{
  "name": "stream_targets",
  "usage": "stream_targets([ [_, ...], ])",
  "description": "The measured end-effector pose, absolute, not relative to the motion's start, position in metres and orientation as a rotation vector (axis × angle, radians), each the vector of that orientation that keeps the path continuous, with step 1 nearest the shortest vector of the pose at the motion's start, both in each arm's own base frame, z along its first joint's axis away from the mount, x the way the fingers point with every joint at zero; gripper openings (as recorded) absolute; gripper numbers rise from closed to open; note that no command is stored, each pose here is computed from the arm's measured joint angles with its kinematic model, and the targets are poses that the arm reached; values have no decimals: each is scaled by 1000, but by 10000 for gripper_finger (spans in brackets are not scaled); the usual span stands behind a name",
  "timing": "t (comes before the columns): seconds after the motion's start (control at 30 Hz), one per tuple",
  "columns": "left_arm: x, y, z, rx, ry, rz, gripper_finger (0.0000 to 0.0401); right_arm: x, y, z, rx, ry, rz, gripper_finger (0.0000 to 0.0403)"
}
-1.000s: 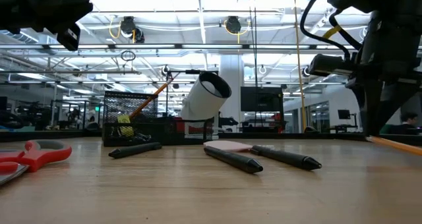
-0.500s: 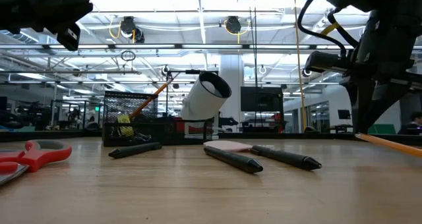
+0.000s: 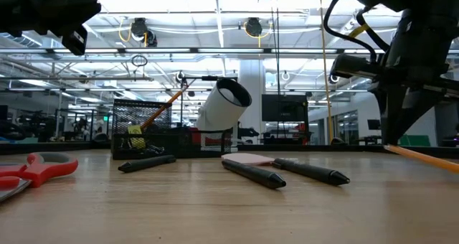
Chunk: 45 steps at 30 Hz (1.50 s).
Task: Pick and place office supplies into organizer
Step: Put the orange pencil into the black desk organizer
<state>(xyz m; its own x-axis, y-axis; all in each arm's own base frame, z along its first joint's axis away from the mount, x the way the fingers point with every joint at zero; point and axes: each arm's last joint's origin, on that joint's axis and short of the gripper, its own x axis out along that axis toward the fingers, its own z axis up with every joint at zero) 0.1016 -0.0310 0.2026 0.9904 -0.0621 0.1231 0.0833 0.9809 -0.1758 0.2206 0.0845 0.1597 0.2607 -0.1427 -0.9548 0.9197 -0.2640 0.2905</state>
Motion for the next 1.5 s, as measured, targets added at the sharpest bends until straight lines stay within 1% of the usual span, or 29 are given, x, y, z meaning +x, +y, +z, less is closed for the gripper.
stream_targets([
  [0.83, 102, -31, 203, -182, -118, -73, 63, 222, 86, 160, 1464, 802, -1218, 4],
  [1.07, 102, -31, 203, -182, -118, -73, 63, 226, 91, 161, 1495, 862, -1118, 4],
  [1.17, 102, -31, 203, -182, -118, -73, 63, 228, 91, 157, 1545, 827, -1177, 4],
  [1.27, 102, -31, 203, -182, -118, -73, 63, 232, 89, 151, 1465, 803, -1162, 4],
  [1.4, 102, -31, 203, -182, -117, -73, 63, 238, 92, 145, 1481, 859, -1153, 12],
  [1.5, 102, -31, 203, -182, -117, -73, 63, 244, 94, 151, 1474, 832, -1150, 23],
])
